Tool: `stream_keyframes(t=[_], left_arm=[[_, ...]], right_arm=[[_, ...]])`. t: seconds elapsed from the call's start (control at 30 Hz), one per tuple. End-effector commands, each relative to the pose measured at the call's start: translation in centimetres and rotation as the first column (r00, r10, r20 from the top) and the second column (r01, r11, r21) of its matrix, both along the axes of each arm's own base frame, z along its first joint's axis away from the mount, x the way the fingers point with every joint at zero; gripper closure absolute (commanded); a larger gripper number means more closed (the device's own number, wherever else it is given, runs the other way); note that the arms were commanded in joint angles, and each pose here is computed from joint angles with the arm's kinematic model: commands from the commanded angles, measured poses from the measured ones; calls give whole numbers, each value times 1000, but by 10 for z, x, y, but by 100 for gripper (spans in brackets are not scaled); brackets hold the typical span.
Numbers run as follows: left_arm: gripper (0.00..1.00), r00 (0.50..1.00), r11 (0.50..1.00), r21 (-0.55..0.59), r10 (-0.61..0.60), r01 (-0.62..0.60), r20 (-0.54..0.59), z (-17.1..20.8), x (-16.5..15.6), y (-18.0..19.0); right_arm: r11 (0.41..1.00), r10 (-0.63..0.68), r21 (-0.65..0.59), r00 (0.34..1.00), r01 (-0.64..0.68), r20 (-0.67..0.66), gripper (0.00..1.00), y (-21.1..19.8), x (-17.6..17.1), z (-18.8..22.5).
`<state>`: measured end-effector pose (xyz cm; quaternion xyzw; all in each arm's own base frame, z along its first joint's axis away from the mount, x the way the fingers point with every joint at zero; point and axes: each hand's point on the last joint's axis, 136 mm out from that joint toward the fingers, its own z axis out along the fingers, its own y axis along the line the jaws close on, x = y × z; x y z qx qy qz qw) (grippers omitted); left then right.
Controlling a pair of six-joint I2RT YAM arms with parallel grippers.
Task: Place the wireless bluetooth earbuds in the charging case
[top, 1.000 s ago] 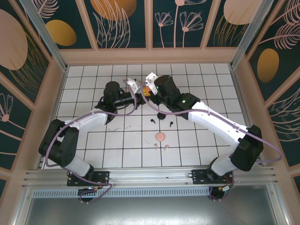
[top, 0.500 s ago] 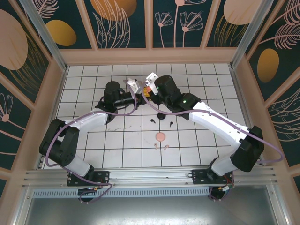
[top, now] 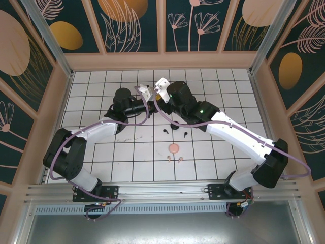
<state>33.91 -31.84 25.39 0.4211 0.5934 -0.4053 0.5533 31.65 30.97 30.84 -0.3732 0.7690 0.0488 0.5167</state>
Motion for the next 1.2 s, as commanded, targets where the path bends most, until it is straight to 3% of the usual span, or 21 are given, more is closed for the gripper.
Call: stream_keyframes(t=[0.0,0.3,0.4,0.5,0.57,0.73,1.17], left_arm=[[100,999,999,-33,-1,3,47,16,3,-4],[100,999,999,-49,4,-1,53,18,1,-2],[100,998,999,-54,7,-4,59,19,0,-1],[100,997,998,-70,14,-9,72,23,-1,0],[100,997,997,-76,18,-12,81,26,-1,1],[100,996,996,-84,21,-13,91,29,-2,2],[100,995,996,-90,18,-9,99,33,-2,1]], right_arm=[[996,-14,94,999,11,29,57,-10,-3,38],[945,-82,316,997,80,-9,55,-43,13,80],[921,-152,356,987,159,-48,57,-60,25,79],[901,-175,382,978,206,-115,67,-70,34,70],[896,-167,387,973,217,-157,80,-71,36,60],[892,-133,397,965,216,-227,100,-66,37,38],[893,-33,416,946,174,-324,100,-45,35,1]])
